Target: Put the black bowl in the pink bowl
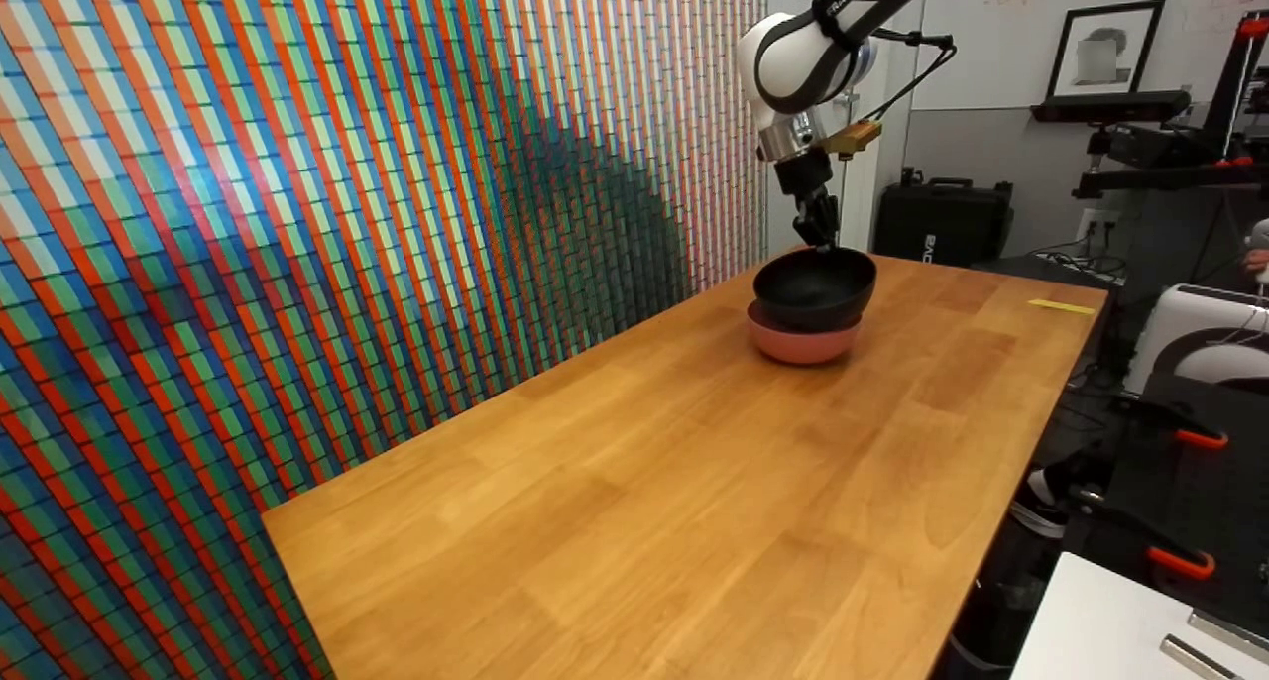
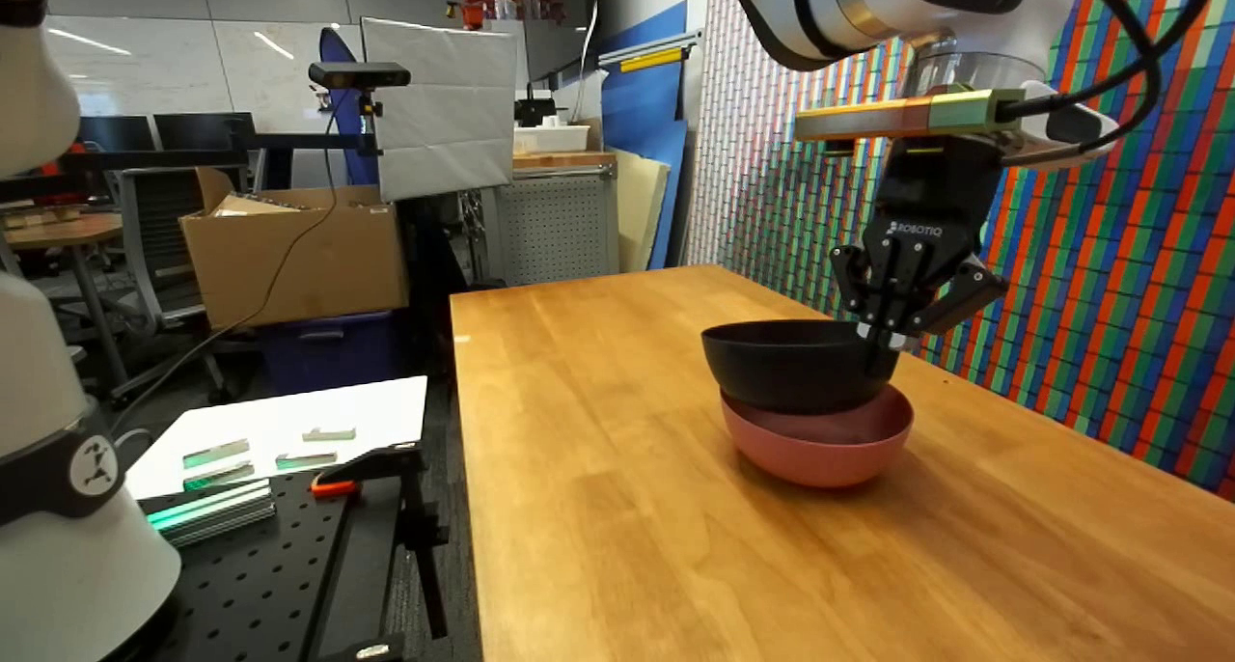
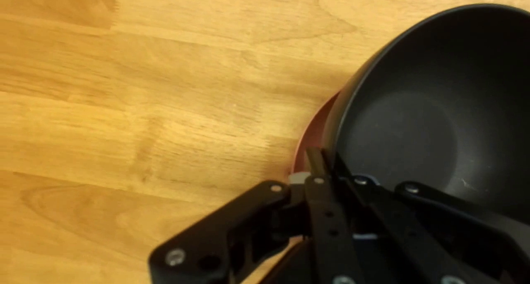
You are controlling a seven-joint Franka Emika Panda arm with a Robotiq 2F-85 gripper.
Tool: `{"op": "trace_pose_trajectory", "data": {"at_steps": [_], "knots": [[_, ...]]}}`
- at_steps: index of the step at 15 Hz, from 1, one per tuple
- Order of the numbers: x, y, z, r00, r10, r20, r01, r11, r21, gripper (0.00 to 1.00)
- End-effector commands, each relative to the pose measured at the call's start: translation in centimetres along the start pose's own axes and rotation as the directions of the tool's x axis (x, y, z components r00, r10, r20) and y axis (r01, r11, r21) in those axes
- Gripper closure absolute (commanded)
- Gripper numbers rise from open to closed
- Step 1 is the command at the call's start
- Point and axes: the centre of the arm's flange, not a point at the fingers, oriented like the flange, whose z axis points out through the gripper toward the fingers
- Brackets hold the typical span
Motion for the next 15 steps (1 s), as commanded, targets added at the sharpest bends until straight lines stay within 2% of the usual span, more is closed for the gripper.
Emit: {"op": "trace_pose_trajectory", "data": {"at_steps": [1, 2, 3, 7, 11, 15], "knots": [[-0.5, 1.3, -0.3, 0.999, 0.03, -0.027, -0.029, 0.999, 0.019, 0.7], [-0.5, 1.4, -0.3, 0.999, 0.031, -0.032, -0.031, 0.999, 0.018, 0.7], [-0.5, 1.5, -0.3, 0.999, 0.031, -0.037, -0.03, 0.999, 0.019, 0.64], [-0.5, 1.2, -0.7, 0.999, 0.027, -0.047, -0.026, 0.999, 0.029, 0.33], [-0.9, -0.3, -3.5, 0.996, -0.02, -0.09, 0.025, 0.998, 0.054, 0.02], [-1.8, -3.6, -8.8, 0.982, -0.122, -0.143, 0.124, 0.992, 0.004, 0.0]]}}
